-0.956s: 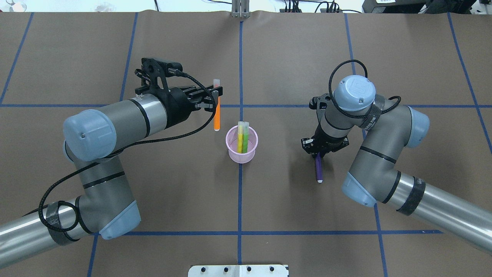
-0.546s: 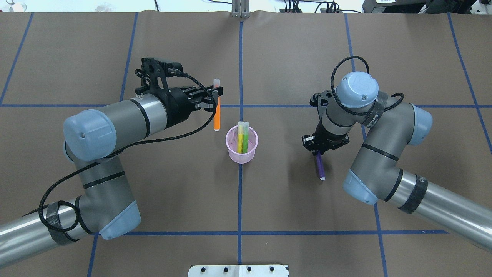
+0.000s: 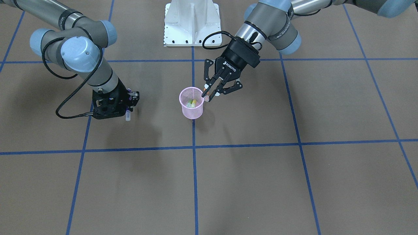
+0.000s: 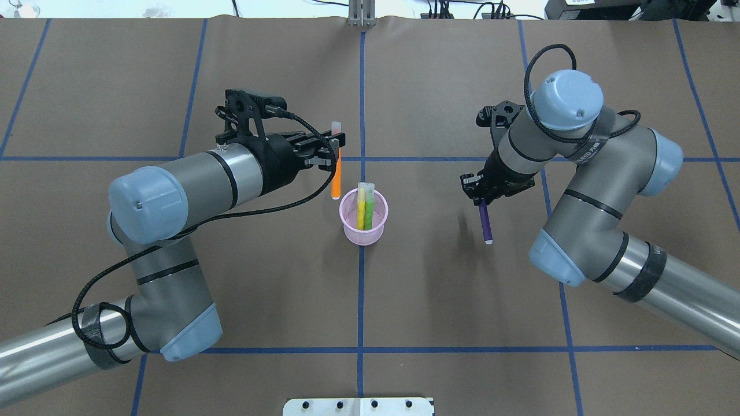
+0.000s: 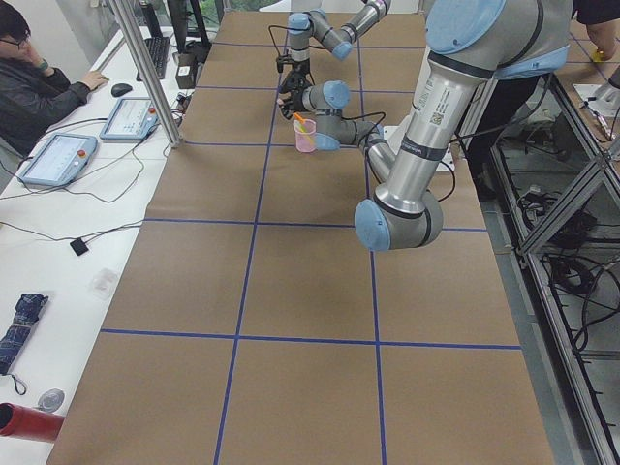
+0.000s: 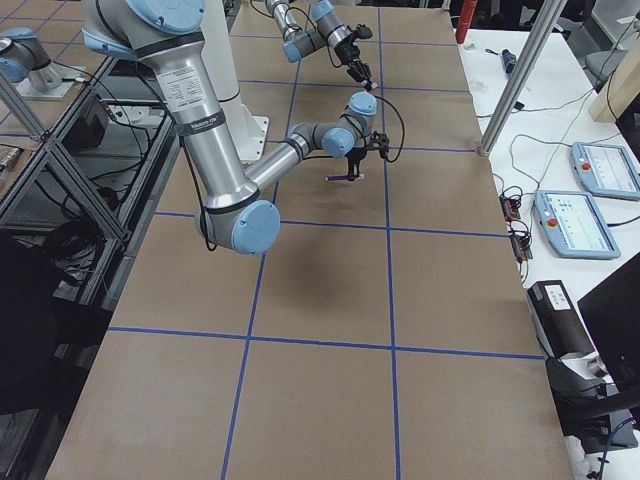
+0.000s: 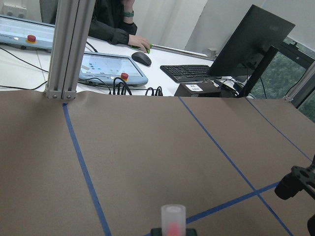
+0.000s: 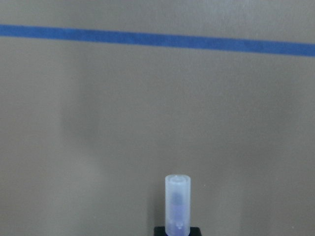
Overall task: Collect pens into pen holder
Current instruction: 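Lower orange marker into pink cup with left gripper while right lifts purple marker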
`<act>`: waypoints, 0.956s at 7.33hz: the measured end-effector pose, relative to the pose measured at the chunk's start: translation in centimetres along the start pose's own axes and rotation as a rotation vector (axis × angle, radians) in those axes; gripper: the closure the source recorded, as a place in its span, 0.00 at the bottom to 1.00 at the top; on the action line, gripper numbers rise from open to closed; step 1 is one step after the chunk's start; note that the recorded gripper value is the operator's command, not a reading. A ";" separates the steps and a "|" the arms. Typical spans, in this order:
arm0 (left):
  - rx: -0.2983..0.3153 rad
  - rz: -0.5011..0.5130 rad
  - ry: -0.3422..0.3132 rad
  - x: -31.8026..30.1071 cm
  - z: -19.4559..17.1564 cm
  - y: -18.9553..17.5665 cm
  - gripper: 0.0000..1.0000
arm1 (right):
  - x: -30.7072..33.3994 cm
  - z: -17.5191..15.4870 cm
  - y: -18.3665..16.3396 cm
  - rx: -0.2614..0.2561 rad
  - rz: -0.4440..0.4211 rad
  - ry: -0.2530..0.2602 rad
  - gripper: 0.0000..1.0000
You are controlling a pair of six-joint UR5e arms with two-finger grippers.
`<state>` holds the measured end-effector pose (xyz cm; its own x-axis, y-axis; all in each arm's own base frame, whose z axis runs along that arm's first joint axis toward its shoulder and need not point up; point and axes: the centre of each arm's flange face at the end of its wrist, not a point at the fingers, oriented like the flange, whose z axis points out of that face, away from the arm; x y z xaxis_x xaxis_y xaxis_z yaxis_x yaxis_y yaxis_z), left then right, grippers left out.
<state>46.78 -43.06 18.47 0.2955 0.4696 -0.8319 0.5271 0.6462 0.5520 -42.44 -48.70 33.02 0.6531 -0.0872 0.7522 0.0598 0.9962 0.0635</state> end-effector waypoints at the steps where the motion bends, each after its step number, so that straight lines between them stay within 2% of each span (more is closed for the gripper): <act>1: 0.008 -0.003 0.009 0.0 1.1 0.4 1.00 | 0.1 -1.1 -0.4 0.020 -0.006 -0.009 1.00; 3: 0.032 -0.007 0.026 -0.8 2.3 1.2 1.00 | 0.1 -2.3 -0.8 0.043 -0.024 -0.020 1.00; 7: 0.018 -0.013 0.043 0.8 2.8 4.5 1.00 | -0.5 -4.5 -0.8 0.083 -0.049 -0.056 1.00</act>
<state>51.65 -41.51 20.14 0.2545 0.4868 -0.8356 0.5452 0.6415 0.5397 -39.43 -49.51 29.62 0.6075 -0.1375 0.7823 0.0265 0.9879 0.1530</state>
